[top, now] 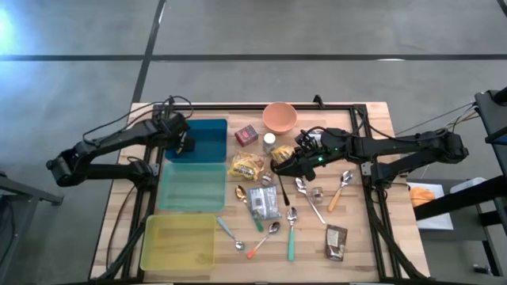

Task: Pick & Place Food Item
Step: Put the right blue noodles packet into the blue bin

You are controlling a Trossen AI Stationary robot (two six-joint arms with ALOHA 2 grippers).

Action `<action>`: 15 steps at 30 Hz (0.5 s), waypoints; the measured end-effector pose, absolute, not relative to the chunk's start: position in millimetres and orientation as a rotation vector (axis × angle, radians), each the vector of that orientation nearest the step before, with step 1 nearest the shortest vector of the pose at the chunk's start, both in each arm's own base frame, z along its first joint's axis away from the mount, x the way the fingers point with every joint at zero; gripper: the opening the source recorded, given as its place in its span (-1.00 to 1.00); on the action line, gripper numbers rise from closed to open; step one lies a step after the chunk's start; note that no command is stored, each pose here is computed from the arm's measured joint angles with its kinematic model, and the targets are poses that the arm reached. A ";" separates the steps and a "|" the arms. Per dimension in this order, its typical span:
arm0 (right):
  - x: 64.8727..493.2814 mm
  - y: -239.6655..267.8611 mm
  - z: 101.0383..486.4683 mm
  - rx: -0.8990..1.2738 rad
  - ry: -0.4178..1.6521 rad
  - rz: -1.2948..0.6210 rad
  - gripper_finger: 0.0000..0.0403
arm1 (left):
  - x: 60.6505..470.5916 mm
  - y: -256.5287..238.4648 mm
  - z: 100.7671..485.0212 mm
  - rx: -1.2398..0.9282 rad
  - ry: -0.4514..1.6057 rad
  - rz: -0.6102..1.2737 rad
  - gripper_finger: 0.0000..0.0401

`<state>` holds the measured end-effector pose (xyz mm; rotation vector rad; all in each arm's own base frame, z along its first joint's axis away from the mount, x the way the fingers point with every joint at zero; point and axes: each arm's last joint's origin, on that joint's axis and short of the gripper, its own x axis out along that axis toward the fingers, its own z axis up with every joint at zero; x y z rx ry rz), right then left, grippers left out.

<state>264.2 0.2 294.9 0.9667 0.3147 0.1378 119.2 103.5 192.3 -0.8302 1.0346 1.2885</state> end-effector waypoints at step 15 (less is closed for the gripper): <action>264.2 0.1 294.6 0.967 0.315 0.137 0.34 | 121.3 103.5 193.2 -0.839 1.025 1.262 -0.93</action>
